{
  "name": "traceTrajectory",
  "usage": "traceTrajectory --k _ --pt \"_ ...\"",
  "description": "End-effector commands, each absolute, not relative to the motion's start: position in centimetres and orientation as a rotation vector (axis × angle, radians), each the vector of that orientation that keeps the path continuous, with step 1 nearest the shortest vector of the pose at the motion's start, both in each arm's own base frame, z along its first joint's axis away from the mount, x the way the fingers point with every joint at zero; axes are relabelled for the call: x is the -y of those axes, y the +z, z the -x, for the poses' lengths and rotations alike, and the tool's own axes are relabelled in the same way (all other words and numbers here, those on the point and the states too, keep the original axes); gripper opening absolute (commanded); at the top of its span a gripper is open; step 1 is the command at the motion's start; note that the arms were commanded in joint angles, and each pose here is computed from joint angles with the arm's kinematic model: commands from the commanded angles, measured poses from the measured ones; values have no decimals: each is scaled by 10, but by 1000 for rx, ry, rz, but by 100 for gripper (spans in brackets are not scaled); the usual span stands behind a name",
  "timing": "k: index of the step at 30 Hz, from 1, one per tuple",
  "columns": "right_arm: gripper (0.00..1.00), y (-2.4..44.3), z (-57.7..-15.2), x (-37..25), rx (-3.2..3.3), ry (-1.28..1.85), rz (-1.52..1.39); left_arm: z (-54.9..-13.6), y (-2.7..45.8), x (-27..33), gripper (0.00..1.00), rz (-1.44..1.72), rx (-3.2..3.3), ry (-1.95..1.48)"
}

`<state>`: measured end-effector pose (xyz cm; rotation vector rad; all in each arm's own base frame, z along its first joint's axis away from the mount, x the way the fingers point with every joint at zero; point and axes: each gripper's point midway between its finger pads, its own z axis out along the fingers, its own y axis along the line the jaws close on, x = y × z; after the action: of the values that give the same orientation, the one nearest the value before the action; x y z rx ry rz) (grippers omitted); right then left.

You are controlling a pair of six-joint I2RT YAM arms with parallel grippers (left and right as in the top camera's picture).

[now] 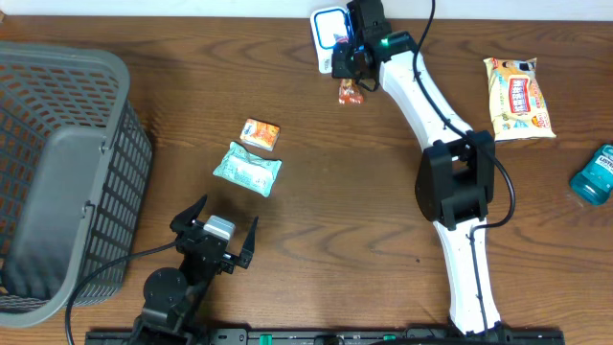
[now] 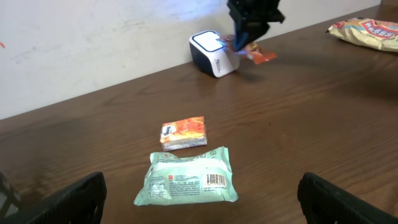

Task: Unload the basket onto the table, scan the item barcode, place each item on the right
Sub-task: 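Hold the Top bar end over the scanner window with the right gripper, then carry the Top bar to the far right and release it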

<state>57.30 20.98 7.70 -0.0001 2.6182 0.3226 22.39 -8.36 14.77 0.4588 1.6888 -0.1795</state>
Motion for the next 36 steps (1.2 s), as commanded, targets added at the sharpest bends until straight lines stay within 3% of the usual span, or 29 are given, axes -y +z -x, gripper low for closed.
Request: traceTrajectory --k 1,8,17,25,32,34,36 --pt "1 96 -571 -187 -2620 213 -106 -222 134 85 98 -463 -1728 -197" --pt "1 109 -530 -80 -2717 -241 -410 -222 134 85 98 -463 -1728 -197" --pt "1 130 -446 96 -2489 -928 -1187 -222 134 85 98 -463 -1728 -197" --pt "1 128 -427 182 -2381 -961 -1429 -222 134 85 98 -463 -1728 -197" --pt "1 107 -411 217 -2448 -878 -1535 -222 134 85 98 -463 -1728 -197" --pt "5 103 -405 224 -2459 -862 -1569 -222 134 85 98 -463 -1728 -197" --pt "16 100 -401 228 -2464 -853 -1596 -222 134 85 98 -463 -1728 -197"
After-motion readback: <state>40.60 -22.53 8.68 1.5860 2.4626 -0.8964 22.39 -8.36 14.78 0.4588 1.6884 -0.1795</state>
